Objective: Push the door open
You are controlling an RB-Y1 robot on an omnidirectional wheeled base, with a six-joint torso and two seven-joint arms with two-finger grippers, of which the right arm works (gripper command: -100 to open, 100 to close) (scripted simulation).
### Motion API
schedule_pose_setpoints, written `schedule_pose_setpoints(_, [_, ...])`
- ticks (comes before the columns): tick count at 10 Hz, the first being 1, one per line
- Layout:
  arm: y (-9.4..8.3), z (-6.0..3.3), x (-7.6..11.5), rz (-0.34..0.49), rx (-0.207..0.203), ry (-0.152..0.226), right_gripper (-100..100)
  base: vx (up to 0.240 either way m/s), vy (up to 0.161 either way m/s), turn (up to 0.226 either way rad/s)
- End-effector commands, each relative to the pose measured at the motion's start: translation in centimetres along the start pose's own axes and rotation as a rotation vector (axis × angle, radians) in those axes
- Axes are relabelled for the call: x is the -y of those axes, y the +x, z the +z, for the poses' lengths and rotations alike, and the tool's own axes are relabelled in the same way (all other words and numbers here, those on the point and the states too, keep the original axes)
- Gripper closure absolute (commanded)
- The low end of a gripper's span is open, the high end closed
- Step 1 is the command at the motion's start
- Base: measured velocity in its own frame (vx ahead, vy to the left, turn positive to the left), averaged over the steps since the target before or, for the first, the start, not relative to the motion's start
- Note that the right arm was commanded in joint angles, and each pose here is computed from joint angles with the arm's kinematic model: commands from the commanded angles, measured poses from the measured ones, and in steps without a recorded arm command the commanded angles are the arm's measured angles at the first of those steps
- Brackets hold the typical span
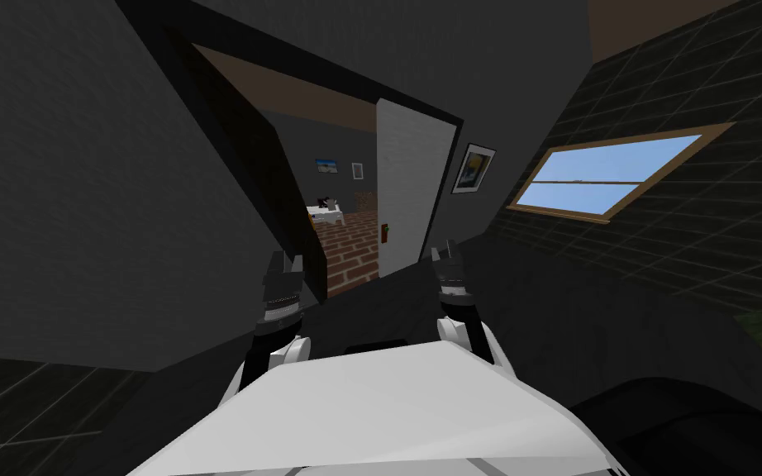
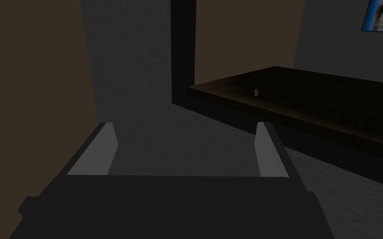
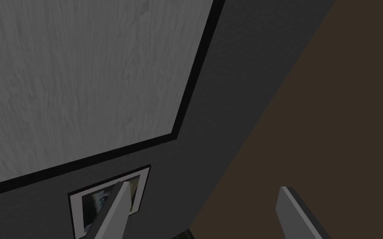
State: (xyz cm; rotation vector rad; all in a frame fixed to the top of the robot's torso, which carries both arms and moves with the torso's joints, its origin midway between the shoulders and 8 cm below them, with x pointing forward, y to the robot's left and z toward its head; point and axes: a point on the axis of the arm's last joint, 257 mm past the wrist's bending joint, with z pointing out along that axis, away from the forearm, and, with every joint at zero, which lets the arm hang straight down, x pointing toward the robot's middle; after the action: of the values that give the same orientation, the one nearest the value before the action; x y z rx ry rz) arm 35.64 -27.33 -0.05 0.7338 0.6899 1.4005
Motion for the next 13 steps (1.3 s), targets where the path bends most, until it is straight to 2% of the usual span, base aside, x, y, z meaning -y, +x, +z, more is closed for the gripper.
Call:
schedule_pose_setpoints(1, [0.3, -0.09, 1.5, 0.019, -0.014, 0.022, -100, 0.069, 0.0, 0.068])
schedule_pose_setpoints(2, [0.4, -0.13, 2.0, 0.026, -0.019, 0.031, -100, 0.113, -0.002, 0.079])
schedule_pose_setpoints(3, [0.6, -0.24, 3.4, 0.043, -0.033, 0.053, -100, 0.131, 0.002, 0.092])
schedule_pose_setpoints(4, [0.6, -0.24, 3.4, 0.043, -0.033, 0.053, -100, 0.096, -0.009, 0.03])
schedule_pose_setpoints(6, [0.9, -0.41, 5.1, 0.061, -0.048, 0.079, -100, 0.073, -0.008, 0.043])
schedule_pose_setpoints(13, [1.5, -1.46, 12.4, 0.123, -0.107, 0.203, -100, 0.094, -0.006, 0.083])
